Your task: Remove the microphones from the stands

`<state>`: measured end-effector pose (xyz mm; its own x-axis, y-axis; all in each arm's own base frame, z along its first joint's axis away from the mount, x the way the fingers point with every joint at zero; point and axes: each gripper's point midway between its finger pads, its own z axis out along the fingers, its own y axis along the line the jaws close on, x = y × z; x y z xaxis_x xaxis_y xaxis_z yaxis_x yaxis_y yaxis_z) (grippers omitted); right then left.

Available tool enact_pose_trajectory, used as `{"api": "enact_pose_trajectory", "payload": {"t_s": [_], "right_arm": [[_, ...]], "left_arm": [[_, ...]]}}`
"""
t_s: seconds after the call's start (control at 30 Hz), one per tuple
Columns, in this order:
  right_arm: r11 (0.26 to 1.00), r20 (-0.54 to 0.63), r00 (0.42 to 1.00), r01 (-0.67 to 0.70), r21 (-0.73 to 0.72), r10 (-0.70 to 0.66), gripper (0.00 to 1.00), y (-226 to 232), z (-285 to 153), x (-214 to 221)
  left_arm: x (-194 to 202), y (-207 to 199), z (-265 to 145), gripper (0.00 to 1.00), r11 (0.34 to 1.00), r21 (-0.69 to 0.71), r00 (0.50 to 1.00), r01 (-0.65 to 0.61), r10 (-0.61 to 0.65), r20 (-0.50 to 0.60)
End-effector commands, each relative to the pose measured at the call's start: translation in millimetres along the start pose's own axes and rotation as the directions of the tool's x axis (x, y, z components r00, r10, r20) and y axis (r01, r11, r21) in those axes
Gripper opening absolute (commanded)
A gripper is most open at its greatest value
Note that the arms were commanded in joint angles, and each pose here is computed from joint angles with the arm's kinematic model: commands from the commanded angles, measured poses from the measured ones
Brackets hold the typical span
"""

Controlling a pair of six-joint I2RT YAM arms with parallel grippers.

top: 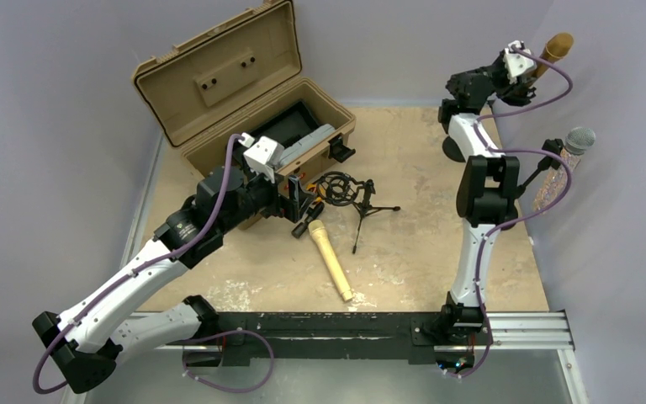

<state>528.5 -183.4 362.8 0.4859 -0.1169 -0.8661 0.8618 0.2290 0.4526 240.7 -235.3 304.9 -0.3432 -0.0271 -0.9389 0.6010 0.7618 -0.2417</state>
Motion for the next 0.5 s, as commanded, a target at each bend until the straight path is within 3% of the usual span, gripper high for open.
{"api": "enact_pose_trajectory", "payload": {"t_s": [0.0,0.2,0.33,0.47], "right_arm": [[0.991,0.042,0.991,-0.129,0.032,0.127,0.00,-5,0,-43],[0.994,0.032,0.994,-0.107,0.012,0.107,0.00,0,-1,-30],[0.996,0.017,0.996,-0.082,-0.015,0.082,0.31,6,-3,-16],[0.996,-0.006,0.998,-0.066,-0.059,0.065,0.48,16,-4,-7]], "left_arm": [[-17,-6,-6,0.97,1.000,0.019,0.999,-0.015,0.014,0.053],[-17,-6,-5,0.97,1.000,0.019,0.999,-0.015,0.014,0.051],[-16,-5,-5,0.97,1.000,0.017,0.999,-0.015,0.015,0.048],[-15,-6,-3,0.97,1.000,0.019,0.999,-0.014,0.013,0.045]]}}
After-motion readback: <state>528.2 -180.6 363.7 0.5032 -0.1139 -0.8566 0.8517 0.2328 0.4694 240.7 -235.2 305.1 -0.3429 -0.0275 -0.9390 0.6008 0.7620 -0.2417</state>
